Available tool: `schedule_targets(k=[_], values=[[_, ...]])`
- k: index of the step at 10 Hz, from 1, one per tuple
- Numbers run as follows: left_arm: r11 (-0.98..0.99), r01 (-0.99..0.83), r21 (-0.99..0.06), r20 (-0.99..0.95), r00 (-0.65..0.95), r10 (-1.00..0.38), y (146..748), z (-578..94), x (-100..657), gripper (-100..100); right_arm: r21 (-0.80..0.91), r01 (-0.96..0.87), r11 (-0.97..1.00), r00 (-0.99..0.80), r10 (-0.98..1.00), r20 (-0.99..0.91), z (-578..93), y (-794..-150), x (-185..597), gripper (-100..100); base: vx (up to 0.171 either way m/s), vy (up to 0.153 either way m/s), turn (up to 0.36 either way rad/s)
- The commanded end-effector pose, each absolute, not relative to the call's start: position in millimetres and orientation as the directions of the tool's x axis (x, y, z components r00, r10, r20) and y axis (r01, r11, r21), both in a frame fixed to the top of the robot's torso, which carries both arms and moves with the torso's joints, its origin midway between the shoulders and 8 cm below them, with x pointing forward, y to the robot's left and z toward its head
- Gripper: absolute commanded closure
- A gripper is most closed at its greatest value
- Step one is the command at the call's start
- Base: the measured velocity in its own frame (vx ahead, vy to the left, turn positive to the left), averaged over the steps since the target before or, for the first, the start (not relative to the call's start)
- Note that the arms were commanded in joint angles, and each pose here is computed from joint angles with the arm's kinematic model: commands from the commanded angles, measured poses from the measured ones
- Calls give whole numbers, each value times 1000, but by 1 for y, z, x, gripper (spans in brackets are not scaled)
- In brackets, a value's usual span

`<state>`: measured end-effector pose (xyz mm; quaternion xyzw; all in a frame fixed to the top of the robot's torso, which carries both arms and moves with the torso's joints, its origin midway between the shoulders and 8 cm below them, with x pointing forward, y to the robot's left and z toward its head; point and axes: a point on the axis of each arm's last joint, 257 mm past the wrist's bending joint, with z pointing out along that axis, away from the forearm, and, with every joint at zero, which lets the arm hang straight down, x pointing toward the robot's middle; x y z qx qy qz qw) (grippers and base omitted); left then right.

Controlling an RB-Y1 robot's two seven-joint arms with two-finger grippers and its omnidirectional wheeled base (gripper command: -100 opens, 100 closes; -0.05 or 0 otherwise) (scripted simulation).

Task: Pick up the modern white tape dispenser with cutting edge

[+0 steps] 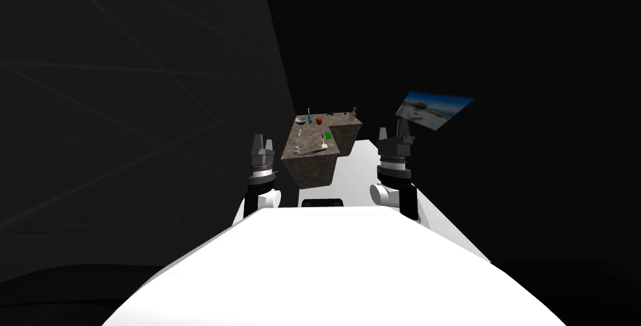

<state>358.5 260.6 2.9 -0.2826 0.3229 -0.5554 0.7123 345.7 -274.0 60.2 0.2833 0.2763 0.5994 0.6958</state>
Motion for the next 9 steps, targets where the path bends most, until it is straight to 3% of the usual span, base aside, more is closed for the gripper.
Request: schedule_targets(k=[1, 9], values=[[220, 571, -791, -157, 158, -975, 266, -14, 360, -100, 725, -678, 121, 129, 991, -45, 60, -274, 346, 0, -6, -30, -198], [204, 263, -943, -191, 76, -979, 313, -124, 343, -100, 725, -678, 121, 129, 991, -45, 60, -274, 346, 0, -14, -61, -221]])
